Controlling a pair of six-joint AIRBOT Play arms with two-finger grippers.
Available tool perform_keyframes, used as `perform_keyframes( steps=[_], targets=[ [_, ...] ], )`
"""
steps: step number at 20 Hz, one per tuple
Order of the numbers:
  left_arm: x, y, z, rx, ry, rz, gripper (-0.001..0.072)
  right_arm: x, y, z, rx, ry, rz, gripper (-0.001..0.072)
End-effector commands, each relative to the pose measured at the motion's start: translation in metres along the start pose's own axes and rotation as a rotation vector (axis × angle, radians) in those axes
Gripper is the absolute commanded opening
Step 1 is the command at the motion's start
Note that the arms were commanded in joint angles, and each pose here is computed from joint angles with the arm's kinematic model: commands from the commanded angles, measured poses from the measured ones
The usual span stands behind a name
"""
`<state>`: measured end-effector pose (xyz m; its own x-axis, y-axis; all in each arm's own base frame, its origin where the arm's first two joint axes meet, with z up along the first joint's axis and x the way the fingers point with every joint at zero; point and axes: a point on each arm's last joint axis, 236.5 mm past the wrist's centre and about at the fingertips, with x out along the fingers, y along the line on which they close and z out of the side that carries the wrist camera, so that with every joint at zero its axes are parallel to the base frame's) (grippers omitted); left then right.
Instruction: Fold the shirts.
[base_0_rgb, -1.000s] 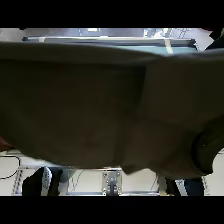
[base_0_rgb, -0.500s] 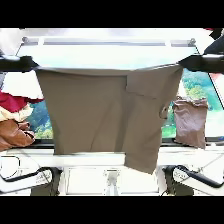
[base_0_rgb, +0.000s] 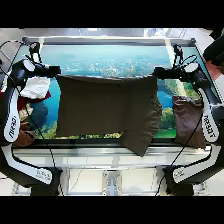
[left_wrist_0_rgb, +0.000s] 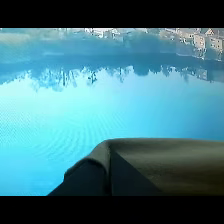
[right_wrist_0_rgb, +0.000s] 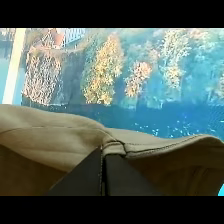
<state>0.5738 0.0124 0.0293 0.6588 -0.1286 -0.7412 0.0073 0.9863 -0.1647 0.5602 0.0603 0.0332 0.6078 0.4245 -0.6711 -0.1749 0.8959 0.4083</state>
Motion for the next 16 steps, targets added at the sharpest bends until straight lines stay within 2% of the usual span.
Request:
perform_keyframes(
  steps=[1, 5, 8, 11, 16],
  targets=[
    [0.001, -0.003, -0.027, 0.000, 0.111, -0.007, 0.0007, -0.002, 0.004, -0.024, -0.053, 0.122, 0.000, 0.0014],
    [-0.014, -0.008, -0.073, 0.027, 0.314, -0.022, 0.0007, -0.030, 0.001, -0.066, -0.110, 0.319, -0.043, 0.0013],
    [-0.018, -0.008, -0.107, 0.024, 0.407, -0.028, 0.0007, -0.026, -0.010, -0.106, -0.081, 0.410, -0.055, 0.0013],
    [-0.015, -0.007, -0.137, 0.010, 0.475, -0.030, 0.0007, -0.009, -0.026, -0.142, -0.026, 0.439, -0.080, 0.0013],
    [-0.013, -0.006, -0.165, -0.004, 0.541, -0.034, 0.0008, 0.008, -0.043, -0.154, 0.007, 0.411, -0.119, 0.0014]
  ],
)
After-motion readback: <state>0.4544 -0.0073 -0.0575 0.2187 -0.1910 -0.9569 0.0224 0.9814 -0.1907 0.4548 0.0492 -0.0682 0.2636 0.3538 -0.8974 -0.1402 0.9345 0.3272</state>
